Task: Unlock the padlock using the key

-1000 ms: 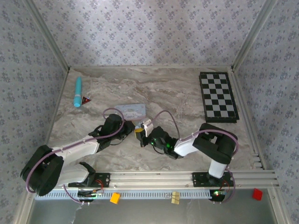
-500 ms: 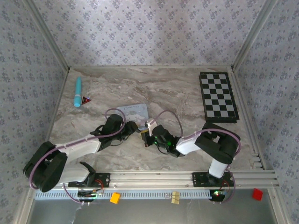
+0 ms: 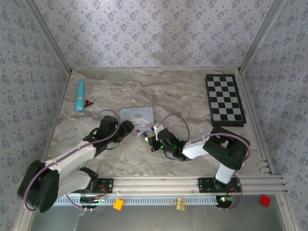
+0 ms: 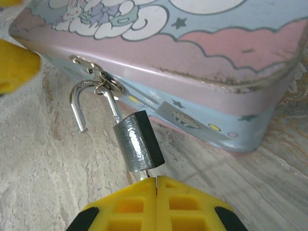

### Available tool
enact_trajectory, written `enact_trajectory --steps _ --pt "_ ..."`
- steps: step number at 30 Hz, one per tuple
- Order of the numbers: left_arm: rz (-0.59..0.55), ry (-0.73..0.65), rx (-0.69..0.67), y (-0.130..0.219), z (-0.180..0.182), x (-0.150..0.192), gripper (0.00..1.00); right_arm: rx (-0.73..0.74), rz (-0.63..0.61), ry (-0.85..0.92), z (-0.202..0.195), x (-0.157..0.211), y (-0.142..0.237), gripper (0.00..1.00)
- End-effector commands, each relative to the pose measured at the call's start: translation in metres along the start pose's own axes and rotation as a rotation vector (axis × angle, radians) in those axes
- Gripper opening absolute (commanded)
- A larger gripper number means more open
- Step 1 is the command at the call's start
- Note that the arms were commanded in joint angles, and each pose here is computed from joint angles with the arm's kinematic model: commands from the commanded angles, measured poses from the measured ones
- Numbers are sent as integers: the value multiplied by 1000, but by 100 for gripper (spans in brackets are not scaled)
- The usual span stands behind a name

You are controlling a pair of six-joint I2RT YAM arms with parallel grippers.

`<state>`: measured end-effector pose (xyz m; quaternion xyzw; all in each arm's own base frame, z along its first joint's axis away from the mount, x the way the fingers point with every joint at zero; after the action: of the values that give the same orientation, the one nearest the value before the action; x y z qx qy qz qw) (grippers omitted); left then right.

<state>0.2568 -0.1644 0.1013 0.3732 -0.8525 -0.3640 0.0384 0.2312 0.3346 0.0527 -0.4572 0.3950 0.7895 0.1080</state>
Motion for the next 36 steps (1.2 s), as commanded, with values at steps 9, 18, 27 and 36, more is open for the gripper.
enact_trajectory --steps 9,18,27,36 --pt "-107 -137 -140 16 7 -43 71 57 27 6 -4 1 10 0" --pt "-87 -242 -172 0 -2 -54 72 -179 37 -173 1 -13 5 30" --pt "35 -236 -118 -32 -11 -34 71 -156 83 -161 -5 -18 -19 43" --pt "94 -249 -104 -46 -22 2 70 -124 87 -199 -31 -18 -23 44"
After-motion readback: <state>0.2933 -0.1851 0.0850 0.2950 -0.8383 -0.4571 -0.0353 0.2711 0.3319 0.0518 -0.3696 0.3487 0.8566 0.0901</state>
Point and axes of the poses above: each hand's point on the last joint's axis, 136 mm out from that joint toward the fingers, its own y axis back along the fingers, its own z axis along the line the jaws close on, x = y × z, the point moved 1 cm from there along y, back along the fingers, and after that the axes turned 6 degrees about y, right-handed, at the moved point
